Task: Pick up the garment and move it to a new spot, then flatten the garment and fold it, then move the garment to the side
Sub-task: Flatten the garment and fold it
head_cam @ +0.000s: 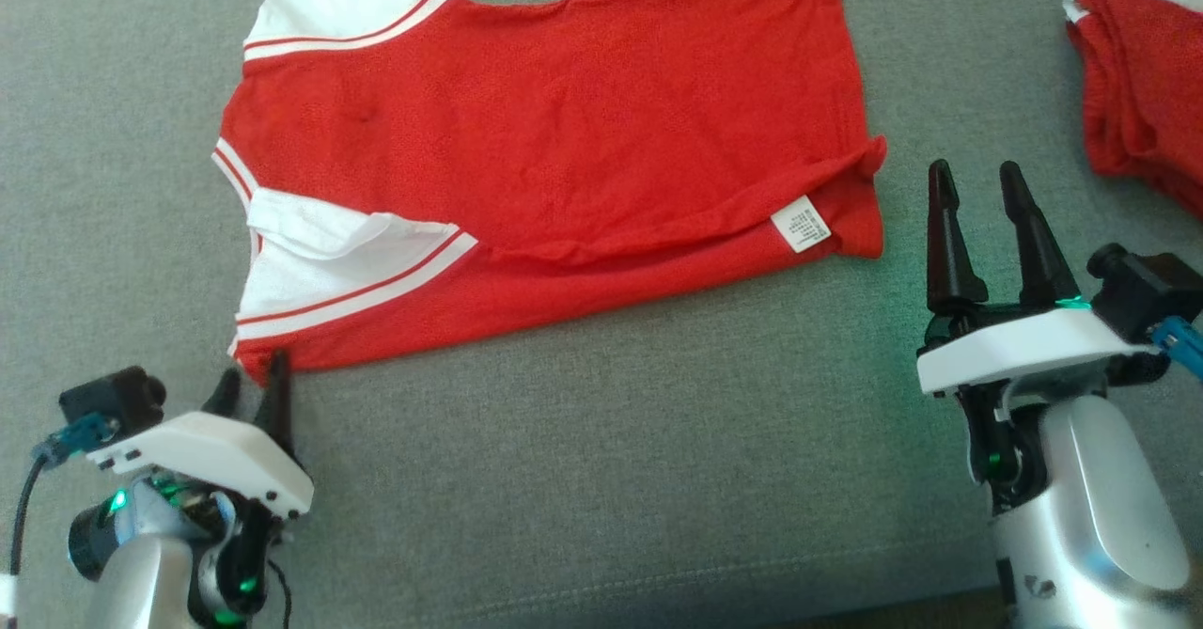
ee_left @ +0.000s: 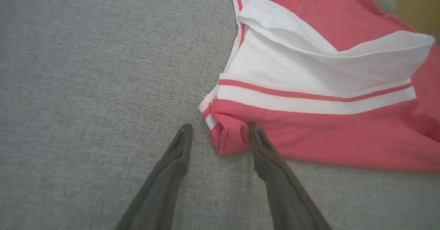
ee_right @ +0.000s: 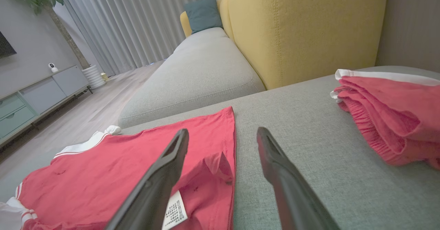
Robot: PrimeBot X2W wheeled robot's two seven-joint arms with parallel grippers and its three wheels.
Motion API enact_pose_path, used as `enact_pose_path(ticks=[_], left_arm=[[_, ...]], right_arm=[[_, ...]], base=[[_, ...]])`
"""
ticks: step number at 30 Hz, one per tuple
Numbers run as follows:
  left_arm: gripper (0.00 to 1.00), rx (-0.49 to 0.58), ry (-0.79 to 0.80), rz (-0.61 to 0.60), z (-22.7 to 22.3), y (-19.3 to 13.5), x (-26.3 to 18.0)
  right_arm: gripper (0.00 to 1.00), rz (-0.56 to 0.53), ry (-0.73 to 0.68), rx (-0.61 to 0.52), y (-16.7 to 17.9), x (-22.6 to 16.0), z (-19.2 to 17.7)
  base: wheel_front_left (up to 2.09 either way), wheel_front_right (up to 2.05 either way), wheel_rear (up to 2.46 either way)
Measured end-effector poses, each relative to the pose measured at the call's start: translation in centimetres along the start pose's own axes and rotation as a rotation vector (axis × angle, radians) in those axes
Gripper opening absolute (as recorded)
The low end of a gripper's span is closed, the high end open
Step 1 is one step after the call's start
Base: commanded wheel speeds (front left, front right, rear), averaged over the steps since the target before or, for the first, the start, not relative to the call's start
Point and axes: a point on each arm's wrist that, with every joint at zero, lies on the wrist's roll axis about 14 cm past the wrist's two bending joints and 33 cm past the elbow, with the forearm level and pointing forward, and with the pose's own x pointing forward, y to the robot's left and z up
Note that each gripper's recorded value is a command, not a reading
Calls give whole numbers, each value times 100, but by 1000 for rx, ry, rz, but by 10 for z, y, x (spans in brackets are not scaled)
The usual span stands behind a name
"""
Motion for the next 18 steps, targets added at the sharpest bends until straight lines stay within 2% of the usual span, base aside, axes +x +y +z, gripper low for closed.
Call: enact_pose_path(ticks=[1, 2, 3, 4, 10, 18], left_arm=[[51, 1, 2, 0, 0, 0, 1], [36, 1, 2, 0, 0, 0, 2], [15, 1, 1, -2, 1, -1, 3], [0, -2, 1, -4, 2, -2, 4], [0, -7, -6, -9, 2, -2, 4], [0, -13, -93, -22, 22, -5, -1]], right_arm=[[100, -1, 2, 0, -1, 0, -1], [100, -3, 8, -1, -1, 0, -1], [100, -4, 14, -2, -2, 0, -3], [100, -5, 24, -2, -2, 0, -4], [100, -11, 118, -21, -4, -3, -23], [100, -24, 278, -10, -7, -14, -61]], base=[[0, 0, 0], [0, 0, 0], [0, 0, 0], [0, 0, 0], [0, 0, 0], [0, 0, 0]])
